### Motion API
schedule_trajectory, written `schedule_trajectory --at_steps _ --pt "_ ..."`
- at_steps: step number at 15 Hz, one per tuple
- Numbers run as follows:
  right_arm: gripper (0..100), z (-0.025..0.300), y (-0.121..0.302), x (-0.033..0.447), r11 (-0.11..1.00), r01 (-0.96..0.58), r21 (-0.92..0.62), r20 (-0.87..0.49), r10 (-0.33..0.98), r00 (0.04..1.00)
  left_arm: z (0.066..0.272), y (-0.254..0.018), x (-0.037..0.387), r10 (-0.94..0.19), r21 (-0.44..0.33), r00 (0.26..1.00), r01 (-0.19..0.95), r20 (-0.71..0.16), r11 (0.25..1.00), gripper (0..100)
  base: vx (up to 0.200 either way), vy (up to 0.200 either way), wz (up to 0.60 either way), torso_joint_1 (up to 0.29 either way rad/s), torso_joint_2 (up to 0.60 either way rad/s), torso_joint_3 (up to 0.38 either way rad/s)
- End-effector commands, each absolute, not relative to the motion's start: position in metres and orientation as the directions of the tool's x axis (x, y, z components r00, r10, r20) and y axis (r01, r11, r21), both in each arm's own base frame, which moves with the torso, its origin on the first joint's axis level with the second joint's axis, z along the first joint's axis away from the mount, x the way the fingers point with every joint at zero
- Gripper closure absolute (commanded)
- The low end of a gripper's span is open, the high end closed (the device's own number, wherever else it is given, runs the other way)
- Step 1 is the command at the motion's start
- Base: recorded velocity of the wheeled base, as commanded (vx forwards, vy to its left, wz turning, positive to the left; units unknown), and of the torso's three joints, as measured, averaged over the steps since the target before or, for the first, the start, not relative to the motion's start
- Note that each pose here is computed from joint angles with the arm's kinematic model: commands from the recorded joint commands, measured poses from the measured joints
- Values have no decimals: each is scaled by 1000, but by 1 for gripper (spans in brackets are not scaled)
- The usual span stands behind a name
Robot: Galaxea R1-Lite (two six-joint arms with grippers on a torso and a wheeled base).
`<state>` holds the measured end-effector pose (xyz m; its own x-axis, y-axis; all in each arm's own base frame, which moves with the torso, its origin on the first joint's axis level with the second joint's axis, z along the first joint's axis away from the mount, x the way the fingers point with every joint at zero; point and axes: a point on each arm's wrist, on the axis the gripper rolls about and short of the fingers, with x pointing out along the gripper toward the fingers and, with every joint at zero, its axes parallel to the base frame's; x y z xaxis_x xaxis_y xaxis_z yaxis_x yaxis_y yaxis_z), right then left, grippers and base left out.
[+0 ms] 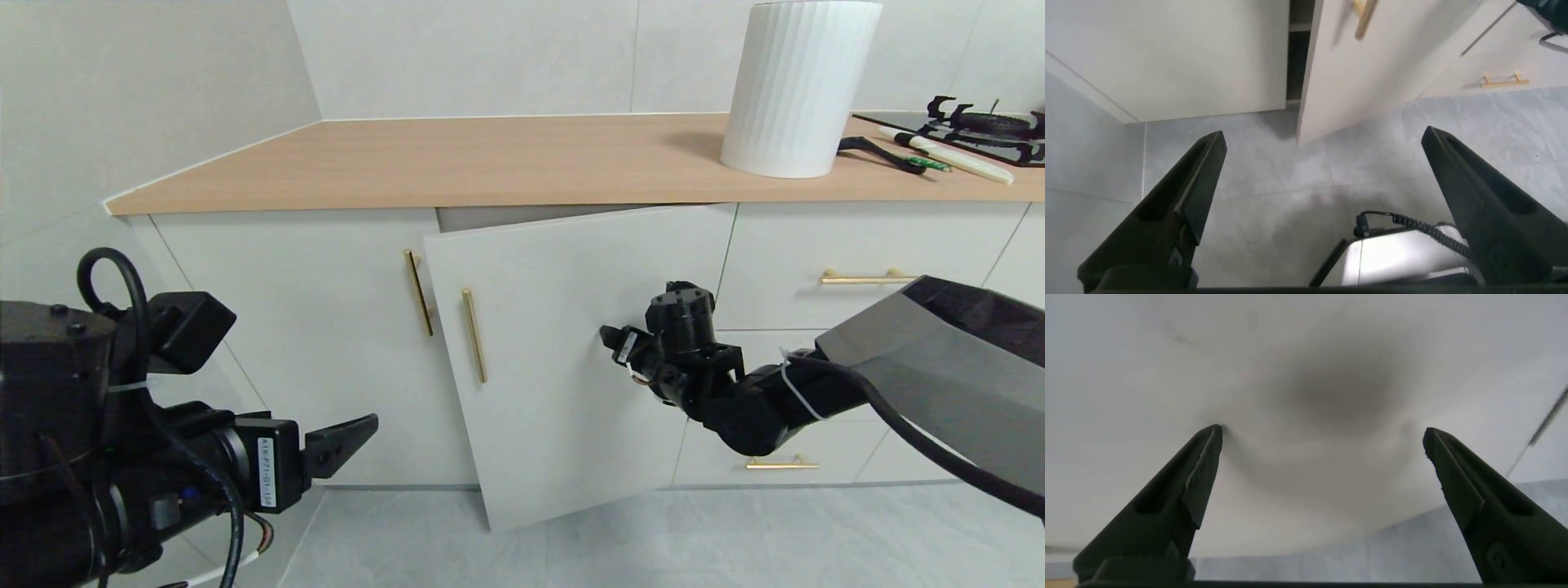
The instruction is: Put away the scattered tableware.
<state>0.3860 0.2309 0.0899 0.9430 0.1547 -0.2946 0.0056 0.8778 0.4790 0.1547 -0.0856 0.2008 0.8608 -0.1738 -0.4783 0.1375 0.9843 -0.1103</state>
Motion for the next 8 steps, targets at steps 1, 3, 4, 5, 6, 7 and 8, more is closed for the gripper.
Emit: schedule_trajectory --at_steps 1,3,4,5,6,7,8 --pt "0 81 228 398 881 43 471 -294 111 949 200 -86 155 -173 -110 860 137 -480 984 0 0 0 0 0 0 0" --pt "0 80 224 406 879 70 471 -281 74 957 200 -86 155 -173 -110 860 137 -480 984 0 0 0 0 0 0 0" --pt "0 80 221 409 877 79 474 -279 64 958 200 -86 155 -173 -110 860 137 -480 984 0 0 0 0 0 0 0" --pt "0 81 219 411 875 84 476 -273 56 960 200 -86 155 -173 -110 860 137 -480 984 0 0 0 0 0 0 0" --pt "0 80 214 417 874 110 473 -268 24 963 200 -86 155 -173 -110 860 137 -480 984 0 0 0 0 0 0 0" --pt "0 80 213 419 873 121 472 -263 9 965 200 -86 155 -173 -109 860 137 -481 985 0 0 0 0 0 0 0" --pt "0 80 209 425 870 144 471 -256 -22 967 200 -86 155 -173 -109 860 137 -481 985 0 0 0 0 0 0 0"
